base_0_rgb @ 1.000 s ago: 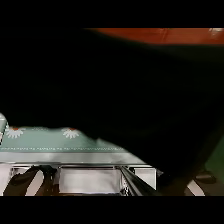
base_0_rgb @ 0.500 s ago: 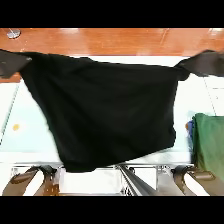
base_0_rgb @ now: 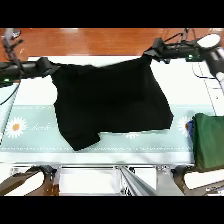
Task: Fold the shirts.
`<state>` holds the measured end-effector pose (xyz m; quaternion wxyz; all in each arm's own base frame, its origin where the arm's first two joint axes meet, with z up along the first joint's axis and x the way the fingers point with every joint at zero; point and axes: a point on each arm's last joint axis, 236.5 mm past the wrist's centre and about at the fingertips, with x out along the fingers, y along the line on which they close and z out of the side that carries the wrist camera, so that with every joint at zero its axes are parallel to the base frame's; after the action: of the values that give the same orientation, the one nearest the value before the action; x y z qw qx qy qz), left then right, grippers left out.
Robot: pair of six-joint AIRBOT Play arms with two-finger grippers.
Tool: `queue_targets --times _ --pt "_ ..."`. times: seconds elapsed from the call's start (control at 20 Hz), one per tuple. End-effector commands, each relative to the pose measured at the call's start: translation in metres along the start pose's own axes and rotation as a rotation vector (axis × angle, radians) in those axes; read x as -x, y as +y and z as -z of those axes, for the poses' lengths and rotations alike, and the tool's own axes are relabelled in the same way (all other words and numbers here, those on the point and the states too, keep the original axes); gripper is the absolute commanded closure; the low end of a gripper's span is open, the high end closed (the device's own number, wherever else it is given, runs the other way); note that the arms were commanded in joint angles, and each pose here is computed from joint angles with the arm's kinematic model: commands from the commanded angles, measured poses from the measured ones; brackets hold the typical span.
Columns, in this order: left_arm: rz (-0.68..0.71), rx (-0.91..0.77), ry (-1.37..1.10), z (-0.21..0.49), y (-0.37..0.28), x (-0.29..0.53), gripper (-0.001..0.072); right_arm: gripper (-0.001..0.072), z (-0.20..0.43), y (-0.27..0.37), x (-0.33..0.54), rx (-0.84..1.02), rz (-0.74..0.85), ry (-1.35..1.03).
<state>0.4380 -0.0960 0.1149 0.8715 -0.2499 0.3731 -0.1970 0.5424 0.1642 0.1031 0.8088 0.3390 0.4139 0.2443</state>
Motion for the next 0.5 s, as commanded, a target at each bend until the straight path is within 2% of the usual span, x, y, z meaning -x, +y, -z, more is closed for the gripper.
queue_targets --times 0.0,0.1,0.2,0.3,0.4,0.45 --pt "-0.016 0.047 0.062 0.017 0.014 -0.028 0.0 0.0085 -0.013 -0.012 -0.028 -0.177 -0.099 0.018" --pt "-0.058 0.073 0.127 0.027 0.036 -0.013 0.0002 0.0085 -0.01 -0.018 -0.001 -0.158 -0.107 0.081" --pt "-0.141 0.193 0.25 0.053 0.075 0.015 0.0003 0.0086 0.01 -0.043 0.048 -0.097 -0.057 0.216" --pt "-0.206 0.292 0.398 0.095 0.111 0.048 0.0003 0.0086 0.042 -0.093 0.107 -0.088 0.152 0.348" --pt "-0.201 0.396 0.494 0.141 0.129 0.07 0.0003 0.0086 0.071 -0.144 0.16 -0.101 0.398 0.356" --pt "-0.205 0.456 0.51 0.162 0.134 0.074 0.0003 0.0085 0.087 -0.161 0.175 -0.136 0.455 0.31"
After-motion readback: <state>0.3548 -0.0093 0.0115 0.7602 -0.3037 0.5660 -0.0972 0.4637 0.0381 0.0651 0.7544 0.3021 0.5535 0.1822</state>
